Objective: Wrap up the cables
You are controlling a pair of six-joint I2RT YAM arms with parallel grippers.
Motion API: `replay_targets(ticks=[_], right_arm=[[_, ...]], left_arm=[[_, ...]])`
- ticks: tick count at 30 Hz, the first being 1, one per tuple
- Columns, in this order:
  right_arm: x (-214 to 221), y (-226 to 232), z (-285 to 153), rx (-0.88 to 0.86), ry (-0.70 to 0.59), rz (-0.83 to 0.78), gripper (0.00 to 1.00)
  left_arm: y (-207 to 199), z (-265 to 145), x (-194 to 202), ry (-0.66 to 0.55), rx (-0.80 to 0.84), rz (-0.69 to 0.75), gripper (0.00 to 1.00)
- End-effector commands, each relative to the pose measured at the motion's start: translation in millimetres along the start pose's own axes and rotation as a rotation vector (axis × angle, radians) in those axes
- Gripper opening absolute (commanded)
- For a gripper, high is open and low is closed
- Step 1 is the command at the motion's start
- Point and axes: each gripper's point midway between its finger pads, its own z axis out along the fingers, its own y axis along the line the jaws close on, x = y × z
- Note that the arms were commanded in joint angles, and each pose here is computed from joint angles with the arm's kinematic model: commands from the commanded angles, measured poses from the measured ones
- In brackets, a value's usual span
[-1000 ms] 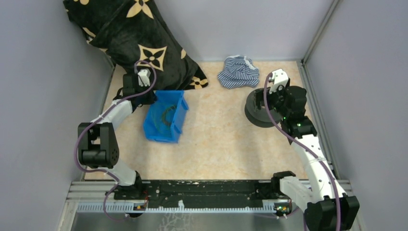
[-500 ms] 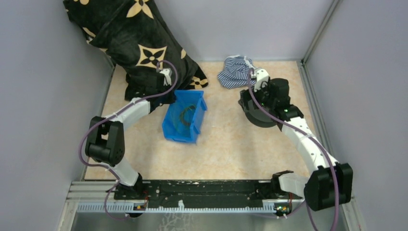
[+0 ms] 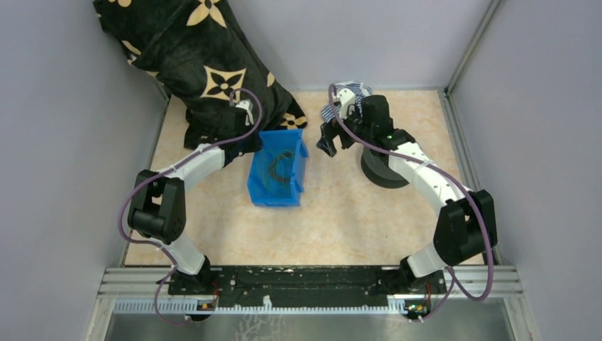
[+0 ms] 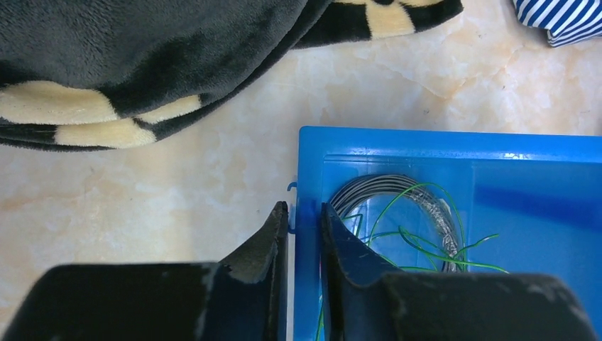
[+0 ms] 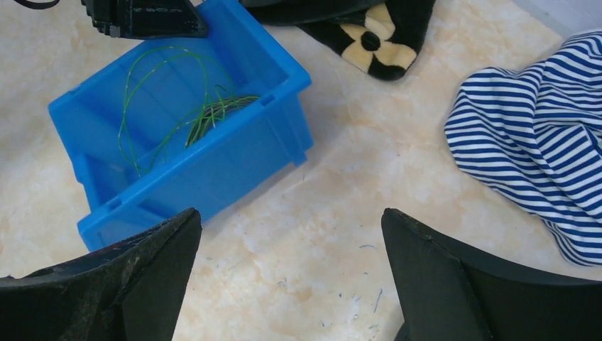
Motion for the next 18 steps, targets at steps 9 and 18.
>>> replay_targets(ticks=[9,18], right_arm=[[-30,17,9,-0.085,-0.015,-0.005,0.98],[-37,40,22,-0.141,0.005,-0.043,0.95]], left_arm=[[-29,-7,-3,-0.006,0.12,-0.1,0.33],[-46,-25,-7,-0.023,0.225,-0.124,0.49]])
